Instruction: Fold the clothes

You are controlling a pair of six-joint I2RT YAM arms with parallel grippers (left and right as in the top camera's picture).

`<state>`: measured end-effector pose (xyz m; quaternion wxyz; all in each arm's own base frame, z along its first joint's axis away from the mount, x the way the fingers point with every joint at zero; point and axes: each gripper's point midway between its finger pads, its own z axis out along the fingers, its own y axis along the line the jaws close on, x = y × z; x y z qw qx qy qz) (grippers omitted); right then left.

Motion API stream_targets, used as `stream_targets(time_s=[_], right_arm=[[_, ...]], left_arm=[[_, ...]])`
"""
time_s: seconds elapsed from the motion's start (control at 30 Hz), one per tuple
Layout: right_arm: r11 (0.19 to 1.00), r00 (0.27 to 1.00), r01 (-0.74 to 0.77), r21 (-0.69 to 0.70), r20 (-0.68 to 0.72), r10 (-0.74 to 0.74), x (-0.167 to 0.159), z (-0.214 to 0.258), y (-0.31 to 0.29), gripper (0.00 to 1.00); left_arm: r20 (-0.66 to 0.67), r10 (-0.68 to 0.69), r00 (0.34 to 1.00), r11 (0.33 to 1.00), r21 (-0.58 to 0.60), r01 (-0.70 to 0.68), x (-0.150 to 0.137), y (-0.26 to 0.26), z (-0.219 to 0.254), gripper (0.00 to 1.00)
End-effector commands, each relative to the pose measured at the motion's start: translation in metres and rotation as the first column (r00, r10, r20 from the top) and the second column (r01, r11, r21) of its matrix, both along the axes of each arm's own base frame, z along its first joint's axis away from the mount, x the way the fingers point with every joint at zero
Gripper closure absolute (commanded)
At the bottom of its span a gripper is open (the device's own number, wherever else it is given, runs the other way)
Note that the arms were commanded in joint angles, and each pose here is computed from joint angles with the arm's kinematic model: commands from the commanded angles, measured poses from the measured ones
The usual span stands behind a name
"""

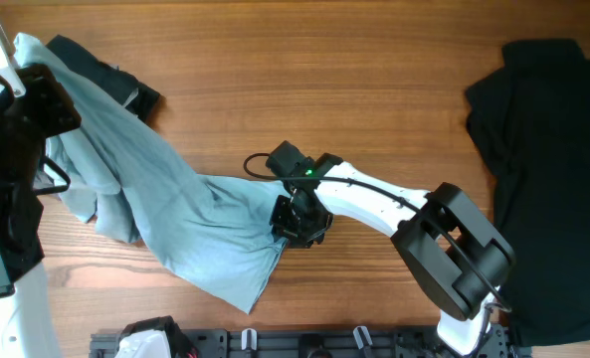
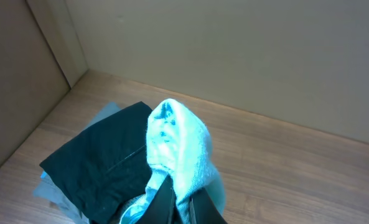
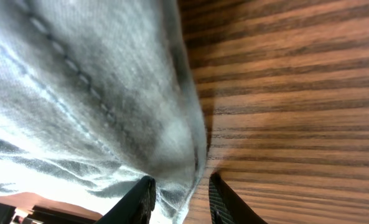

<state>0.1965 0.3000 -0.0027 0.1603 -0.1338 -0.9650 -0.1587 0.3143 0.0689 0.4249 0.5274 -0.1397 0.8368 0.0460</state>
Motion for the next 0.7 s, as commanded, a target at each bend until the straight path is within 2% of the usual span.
stream_targets(time_s=[0.0,0.07,0.23,0.37,0.47,0.57,0.63,0.67], right_arm=[[0.996,0.999,0.006,-0.086,0.040,-0.003,0.004,-0.018,-0.013,0.82],[0.997,0.998,0.004,-0.074,0.065,0.001,0.009,-0.018,-0.010,0.96],[0.997,0.986,-0.062,-0.046,0.151,0.068,0.022,-0.003,-0.009,0.96],[0.991,0.928,-0.121,-0.063,0.347,0.136,0.050,0.065,-0.035,0.96],[0.995,0.888,0.022,-0.099,0.459,0.026,0.063,0.128,-0.094,0.96],[0.990,0.757,0.141,-0.030,0.647,-0.088,0.078,0.202,-0.160,0.96],[0.966,0.646,0.259,0.002,0.743,-0.175,0.073,0.241,-0.209,0.96],[0.962,0.586,0.273,0.003,0.792,-0.169,0.070,0.258,-0.226,0.96]], left_arm=[[0.014,0.000,1.000,1.000,0.017,0.000,-0.002,0.000,0.006,0.95],[0.014,0.000,1.000,1.000,0.017,0.000,-0.002,0.000,0.006,0.95],[0.015,0.000,1.000,1.000,0.018,0.000,-0.002,0.000,0.006,0.95],[0.024,0.000,1.000,1.000,0.019,0.000,-0.002,0.000,0.009,0.95],[0.055,0.000,0.999,1.000,0.025,-0.001,-0.006,0.000,0.017,0.96],[0.088,-0.013,0.996,0.998,0.060,0.008,-0.014,-0.002,0.028,0.96],[0.098,-0.014,0.995,0.998,0.063,0.008,-0.018,-0.003,0.031,0.96],[0.099,-0.015,0.995,0.998,0.067,0.008,-0.019,-0.003,0.032,0.96]])
